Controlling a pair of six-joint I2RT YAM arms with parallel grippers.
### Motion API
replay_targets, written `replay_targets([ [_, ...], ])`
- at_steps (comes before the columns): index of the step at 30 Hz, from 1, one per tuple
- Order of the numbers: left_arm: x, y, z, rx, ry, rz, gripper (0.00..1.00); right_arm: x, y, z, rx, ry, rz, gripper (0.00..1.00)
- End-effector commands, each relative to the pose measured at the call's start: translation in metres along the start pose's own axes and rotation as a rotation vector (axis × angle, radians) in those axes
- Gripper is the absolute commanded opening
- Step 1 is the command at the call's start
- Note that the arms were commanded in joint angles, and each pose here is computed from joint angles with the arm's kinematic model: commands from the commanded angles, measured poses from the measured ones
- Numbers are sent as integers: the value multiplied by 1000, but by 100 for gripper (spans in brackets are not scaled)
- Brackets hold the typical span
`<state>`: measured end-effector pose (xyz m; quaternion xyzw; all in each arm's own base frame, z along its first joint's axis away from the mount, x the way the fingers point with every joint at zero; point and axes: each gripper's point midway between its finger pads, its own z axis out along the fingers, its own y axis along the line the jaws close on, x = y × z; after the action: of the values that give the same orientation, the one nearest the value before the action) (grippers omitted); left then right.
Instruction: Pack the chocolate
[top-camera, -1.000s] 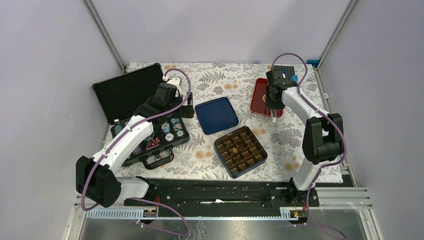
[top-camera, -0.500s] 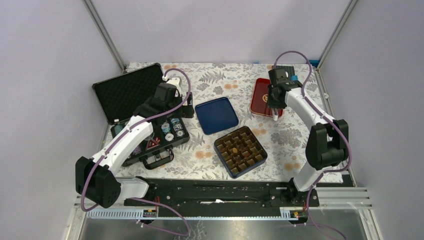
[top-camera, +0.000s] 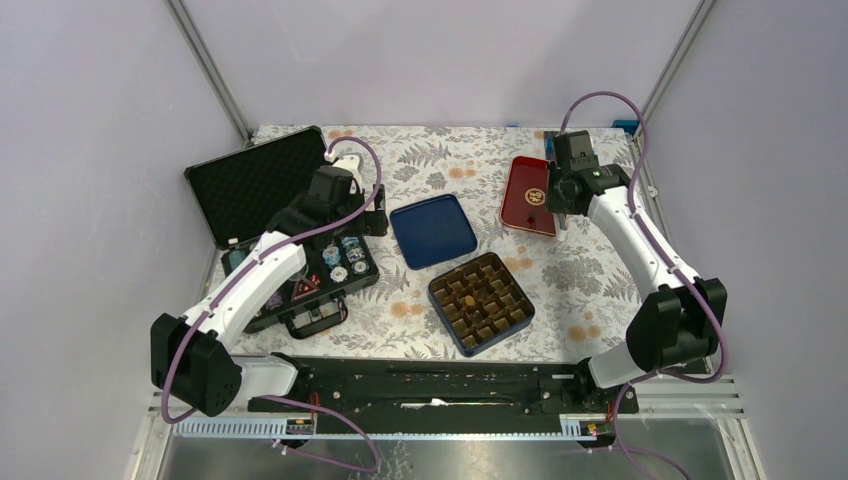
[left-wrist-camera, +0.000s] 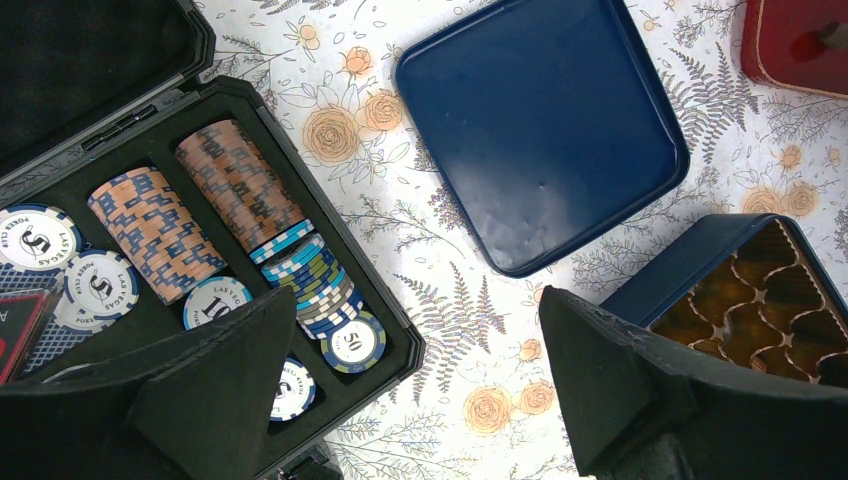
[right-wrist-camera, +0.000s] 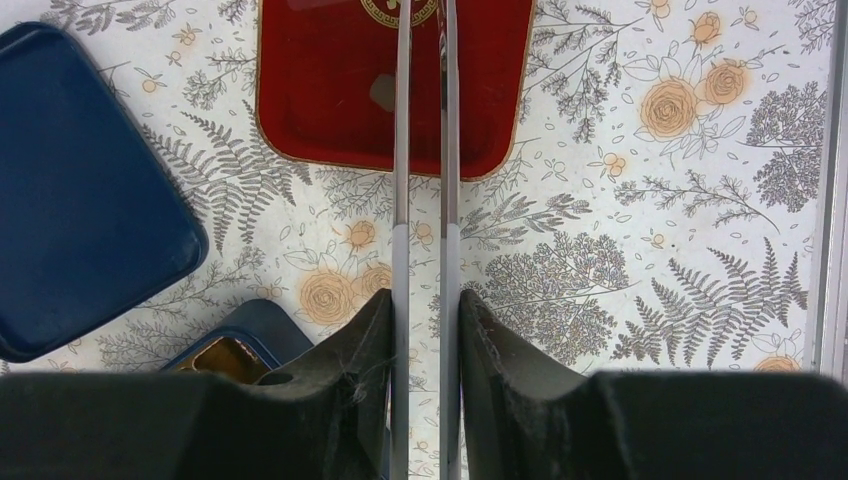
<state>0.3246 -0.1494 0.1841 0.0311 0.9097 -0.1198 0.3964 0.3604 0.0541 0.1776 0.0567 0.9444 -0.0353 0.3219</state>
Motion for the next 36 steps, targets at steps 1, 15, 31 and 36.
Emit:
replay_targets([
  [1,-15,-2,-7,12,-67,-6,99,2,4,2,-4,2,-18,13],
  [15,-16,-2,-5,8,-63,-4,99,35,19,11,-92,102,-18,42],
  [31,-14,-1,-4,6,-58,-2,99,49,28,18,-100,147,-43,43],
  [36,-14,-1,-4,7,-58,-2,99,50,25,20,-64,146,-64,43],
])
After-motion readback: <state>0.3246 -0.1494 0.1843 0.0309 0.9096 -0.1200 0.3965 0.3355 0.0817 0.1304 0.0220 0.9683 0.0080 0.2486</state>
